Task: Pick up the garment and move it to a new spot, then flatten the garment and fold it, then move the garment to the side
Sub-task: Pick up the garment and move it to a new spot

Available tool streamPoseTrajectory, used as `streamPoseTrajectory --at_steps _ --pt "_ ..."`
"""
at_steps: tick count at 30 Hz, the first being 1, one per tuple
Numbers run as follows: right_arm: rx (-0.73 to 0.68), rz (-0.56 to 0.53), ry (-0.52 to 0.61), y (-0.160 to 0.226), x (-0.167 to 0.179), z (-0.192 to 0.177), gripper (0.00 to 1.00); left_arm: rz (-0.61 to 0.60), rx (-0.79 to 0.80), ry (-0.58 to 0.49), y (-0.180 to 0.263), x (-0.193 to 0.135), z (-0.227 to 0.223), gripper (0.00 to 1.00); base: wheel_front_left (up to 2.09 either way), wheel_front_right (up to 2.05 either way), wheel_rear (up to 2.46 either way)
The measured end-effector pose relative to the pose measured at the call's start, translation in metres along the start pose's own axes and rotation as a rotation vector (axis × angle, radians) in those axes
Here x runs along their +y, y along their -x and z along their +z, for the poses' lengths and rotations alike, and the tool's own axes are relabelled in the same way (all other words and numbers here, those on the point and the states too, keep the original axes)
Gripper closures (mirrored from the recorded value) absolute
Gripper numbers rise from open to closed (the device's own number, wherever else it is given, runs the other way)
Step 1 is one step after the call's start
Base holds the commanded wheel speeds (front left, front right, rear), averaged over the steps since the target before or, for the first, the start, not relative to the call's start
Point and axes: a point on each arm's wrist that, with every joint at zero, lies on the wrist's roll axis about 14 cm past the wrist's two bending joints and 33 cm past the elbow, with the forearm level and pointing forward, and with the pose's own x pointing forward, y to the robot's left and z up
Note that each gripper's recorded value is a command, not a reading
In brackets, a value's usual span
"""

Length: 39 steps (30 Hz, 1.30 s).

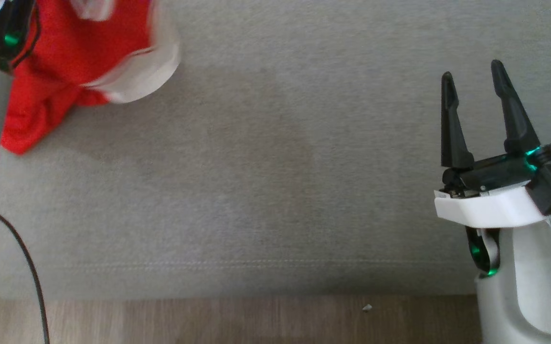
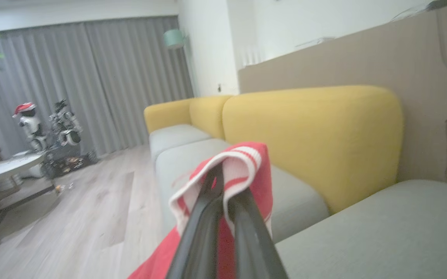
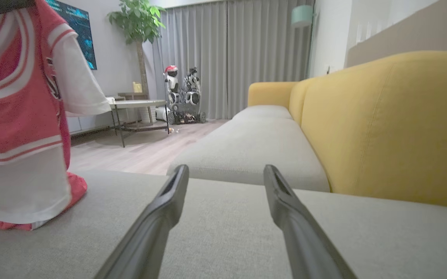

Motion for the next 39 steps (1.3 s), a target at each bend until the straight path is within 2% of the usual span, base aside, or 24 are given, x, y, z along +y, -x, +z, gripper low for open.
streamPoseTrajectory --at_steps 7,14,17,18,23,26,28,35,38,39 --pt "-0.025 -0.104 -0.007 0.033 -0.029 0.024 0.00 -0.169 -0.123 0.147 -0.025 -0.073 0.077 1.00 0.00 0.00 0.00" --pt "-0.063 -0.216 -0.008 0.064 -0.061 0.047 0.00 -0.303 -0.236 0.293 -0.048 -0.150 0.134 1.00 0.00 0.00 0.00" --pt "-0.066 -0.265 0.003 0.076 -0.075 0.051 0.00 -0.396 -0.285 0.357 -0.053 -0.189 0.156 1.00 0.00 0.00 0.00" --pt "-0.066 -0.302 0.007 0.085 -0.085 0.053 0.00 -0.465 -0.306 0.382 -0.053 -0.217 0.166 1.00 0.00 0.00 0.00" --pt "-0.056 -0.370 -0.008 0.101 -0.103 0.051 0.00 -0.577 -0.297 0.395 -0.058 -0.270 0.168 1.00 0.00 0.00 0.00" --pt "-0.044 -0.380 -0.010 0.103 -0.106 0.047 0.00 -0.578 -0.243 0.375 -0.069 -0.280 0.141 1.00 0.00 0.00 0.00" --pt "-0.035 -0.382 -0.016 0.102 -0.107 0.043 0.00 -0.560 -0.165 0.359 -0.078 -0.282 0.106 1.00 0.00 0.00 0.00" --pt "-0.007 -0.366 -0.019 0.086 -0.110 0.027 0.00 -0.442 0.212 0.296 -0.078 -0.257 -0.081 1.00 0.00 0.00 0.00" --pt "0.004 -0.344 -0.019 0.075 -0.108 0.019 0.00 -0.373 0.316 0.303 -0.071 -0.238 -0.145 1.00 0.00 0.00 0.00" --pt "0.010 -0.332 -0.022 0.072 -0.106 0.016 0.00 -0.348 0.343 0.314 -0.069 -0.232 -0.159 0.53 0.00 0.00 0.00"
